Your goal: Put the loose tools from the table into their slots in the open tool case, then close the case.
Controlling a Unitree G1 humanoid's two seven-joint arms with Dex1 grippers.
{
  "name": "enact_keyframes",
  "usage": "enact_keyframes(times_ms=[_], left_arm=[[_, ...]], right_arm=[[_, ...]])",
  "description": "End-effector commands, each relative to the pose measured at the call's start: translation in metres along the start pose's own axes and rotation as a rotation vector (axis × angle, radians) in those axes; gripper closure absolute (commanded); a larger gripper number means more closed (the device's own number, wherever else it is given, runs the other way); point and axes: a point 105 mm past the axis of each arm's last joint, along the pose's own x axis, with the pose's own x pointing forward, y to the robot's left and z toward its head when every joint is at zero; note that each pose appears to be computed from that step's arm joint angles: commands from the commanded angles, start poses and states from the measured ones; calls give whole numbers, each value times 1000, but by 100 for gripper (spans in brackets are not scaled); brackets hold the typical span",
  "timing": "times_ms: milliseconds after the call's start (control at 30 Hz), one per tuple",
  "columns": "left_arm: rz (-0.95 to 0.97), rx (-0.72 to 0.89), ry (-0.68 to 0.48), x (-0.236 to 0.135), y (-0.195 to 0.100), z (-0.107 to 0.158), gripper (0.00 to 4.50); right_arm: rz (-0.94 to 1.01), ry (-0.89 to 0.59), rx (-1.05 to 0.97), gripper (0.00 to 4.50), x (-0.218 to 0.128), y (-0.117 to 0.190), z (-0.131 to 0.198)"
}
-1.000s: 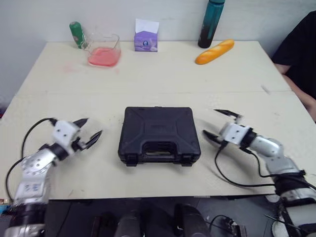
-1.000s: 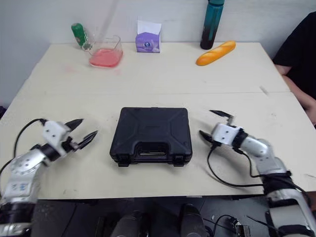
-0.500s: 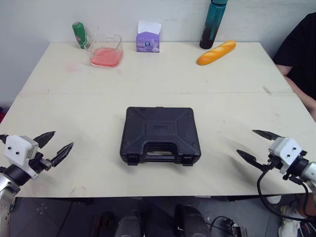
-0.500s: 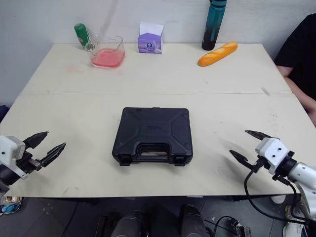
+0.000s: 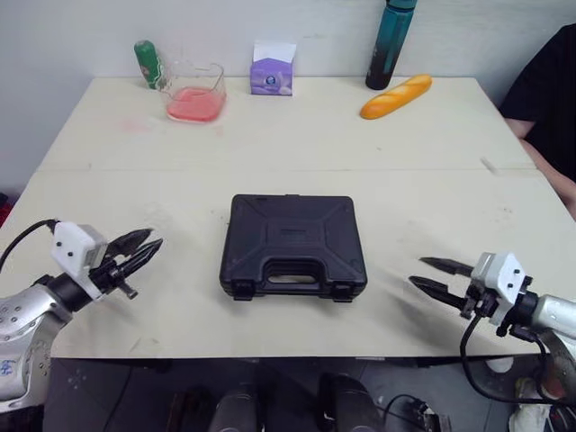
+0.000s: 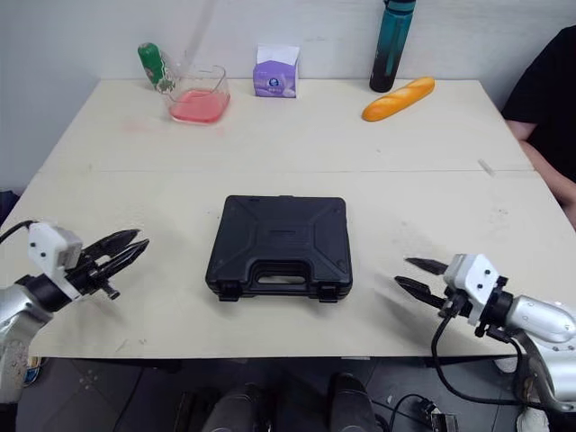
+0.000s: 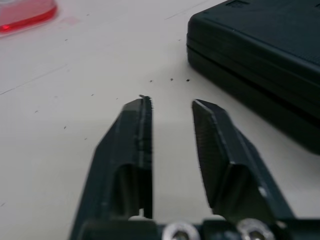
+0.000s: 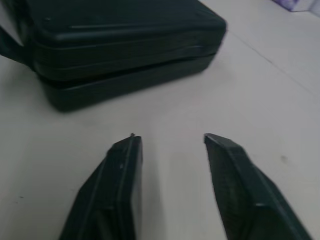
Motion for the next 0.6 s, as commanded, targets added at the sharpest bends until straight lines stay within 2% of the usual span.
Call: enact_keyframes(times_ms=[33,233,600], left_arm=[[-47,27,30,15,3,1,450],[-152,-10,99,60,3,-11,450],[-198,-94,123,143,-3,-7,450]], right_arm=[[111,-28,17,446,8,22,9],[243,20,75,446,29,54,1],[240,42,104,446,59,69,-14]])
